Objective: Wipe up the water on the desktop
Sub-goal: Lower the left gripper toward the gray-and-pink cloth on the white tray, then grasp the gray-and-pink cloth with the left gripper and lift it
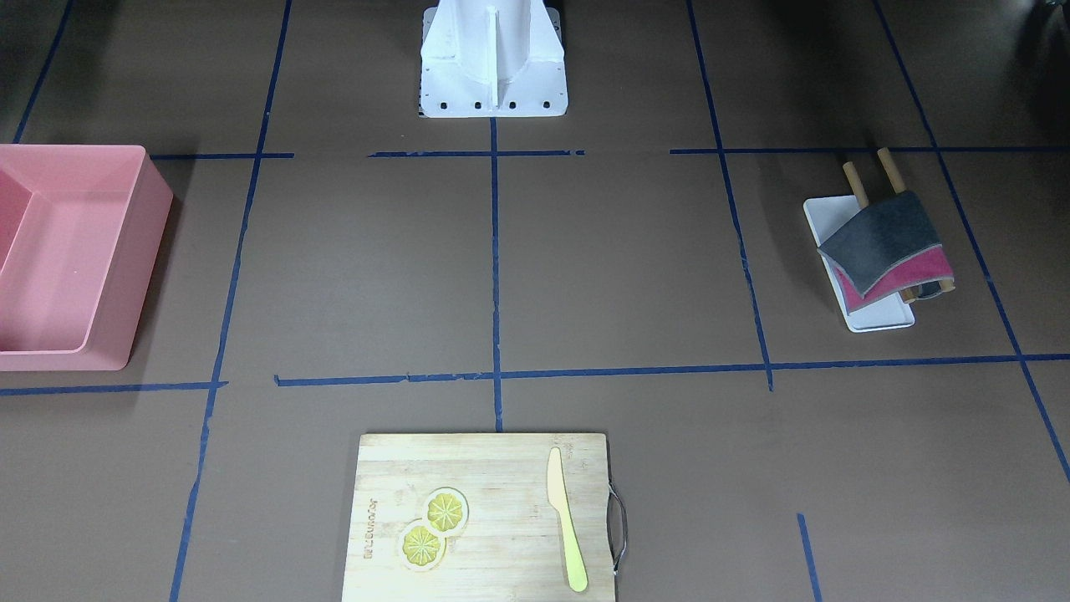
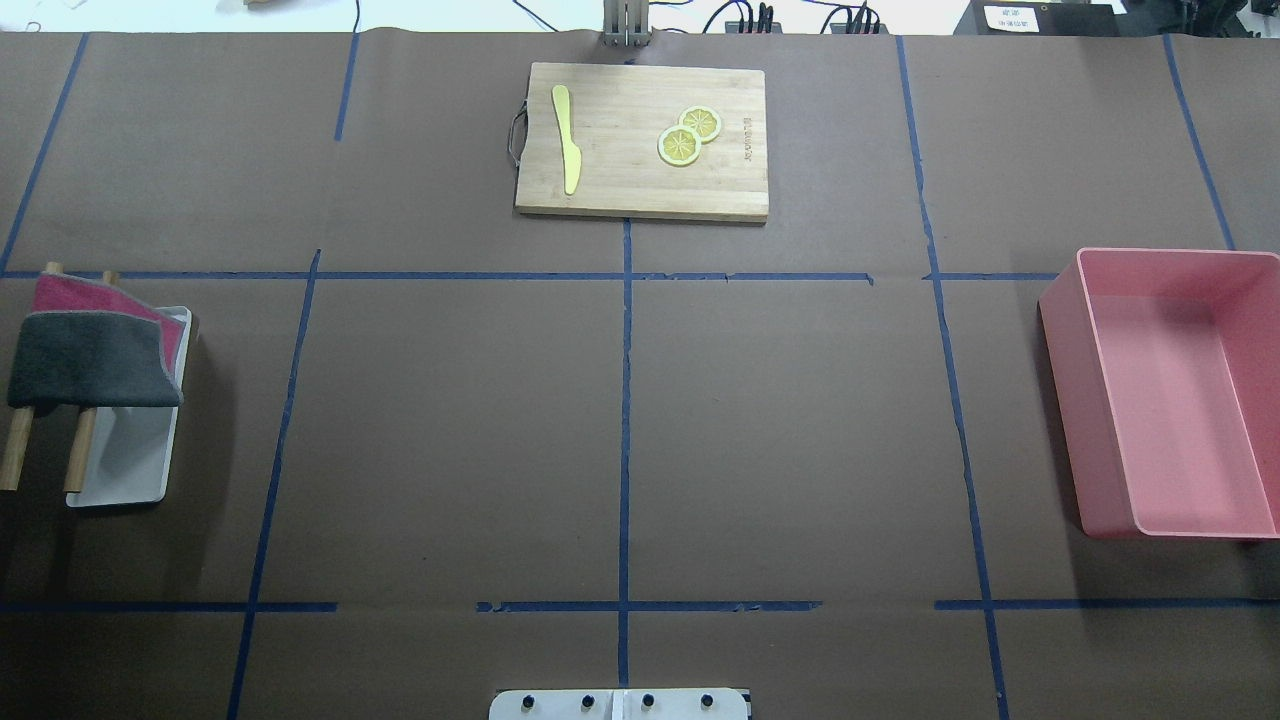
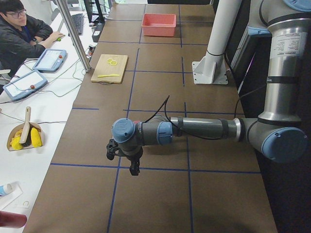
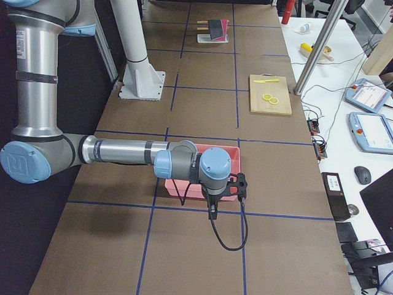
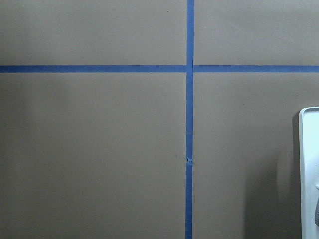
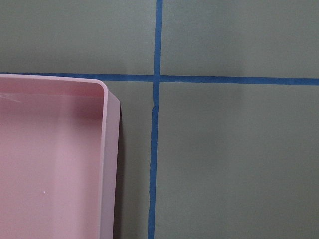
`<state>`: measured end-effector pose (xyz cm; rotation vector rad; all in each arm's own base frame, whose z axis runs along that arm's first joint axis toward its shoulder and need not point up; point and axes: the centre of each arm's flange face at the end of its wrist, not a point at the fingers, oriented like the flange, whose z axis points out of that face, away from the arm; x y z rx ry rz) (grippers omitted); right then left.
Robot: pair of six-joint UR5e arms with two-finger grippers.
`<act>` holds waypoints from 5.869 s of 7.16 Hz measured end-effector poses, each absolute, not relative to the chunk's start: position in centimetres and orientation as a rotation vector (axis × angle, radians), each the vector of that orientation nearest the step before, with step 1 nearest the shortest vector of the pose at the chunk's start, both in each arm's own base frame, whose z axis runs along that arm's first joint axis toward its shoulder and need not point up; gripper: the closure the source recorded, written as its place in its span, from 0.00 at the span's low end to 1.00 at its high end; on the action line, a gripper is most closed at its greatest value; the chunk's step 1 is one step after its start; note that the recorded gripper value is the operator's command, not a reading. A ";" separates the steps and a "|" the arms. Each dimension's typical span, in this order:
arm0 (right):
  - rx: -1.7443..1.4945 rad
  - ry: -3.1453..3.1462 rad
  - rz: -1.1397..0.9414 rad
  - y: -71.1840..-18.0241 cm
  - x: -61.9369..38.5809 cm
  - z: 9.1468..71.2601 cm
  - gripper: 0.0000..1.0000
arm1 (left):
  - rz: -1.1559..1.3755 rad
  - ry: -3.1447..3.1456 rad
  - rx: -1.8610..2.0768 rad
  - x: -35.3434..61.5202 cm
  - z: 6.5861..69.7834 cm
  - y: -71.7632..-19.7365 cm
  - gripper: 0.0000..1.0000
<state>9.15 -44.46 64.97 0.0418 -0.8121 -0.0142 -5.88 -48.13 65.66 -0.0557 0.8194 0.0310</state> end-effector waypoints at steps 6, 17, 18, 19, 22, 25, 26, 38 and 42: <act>0.077 -0.814 -0.026 -43.3 9.1 62.8 0.00 | 0.036 0.833 -0.035 -5.8 64.5 -48.0 0.00; 0.136 -0.860 -0.049 -43.9 8.7 59.5 0.00 | -0.067 0.948 0.070 5.4 51.0 -50.8 0.00; 0.137 -0.872 -0.050 -44.0 8.6 59.4 0.00 | -0.086 0.969 0.080 6.4 51.1 -50.6 0.00; 0.139 -0.882 -0.051 -44.1 8.6 59.3 0.00 | -0.091 0.979 0.086 6.8 51.5 -50.2 0.01; 0.142 -0.892 -0.053 -44.2 8.5 59.1 0.00 | -0.072 0.980 0.056 8.2 53.9 -48.4 0.01; 0.145 -0.916 -0.054 -44.2 8.4 58.9 0.00 | -0.056 0.993 0.023 9.5 55.4 -47.4 0.01; 0.143 -0.925 -0.053 -44.2 8.3 58.9 0.00 | -0.039 1.017 0.014 10.0 55.2 -47.2 0.01; 0.136 -0.932 -0.050 -44.3 8.3 59.2 0.00 | -0.004 1.066 0.021 12.0 56.0 -47.3 0.61; 0.133 -0.932 -0.048 -44.3 8.3 59.4 0.00 | 0.008 1.095 -0.003 12.2 55.8 -47.1 0.67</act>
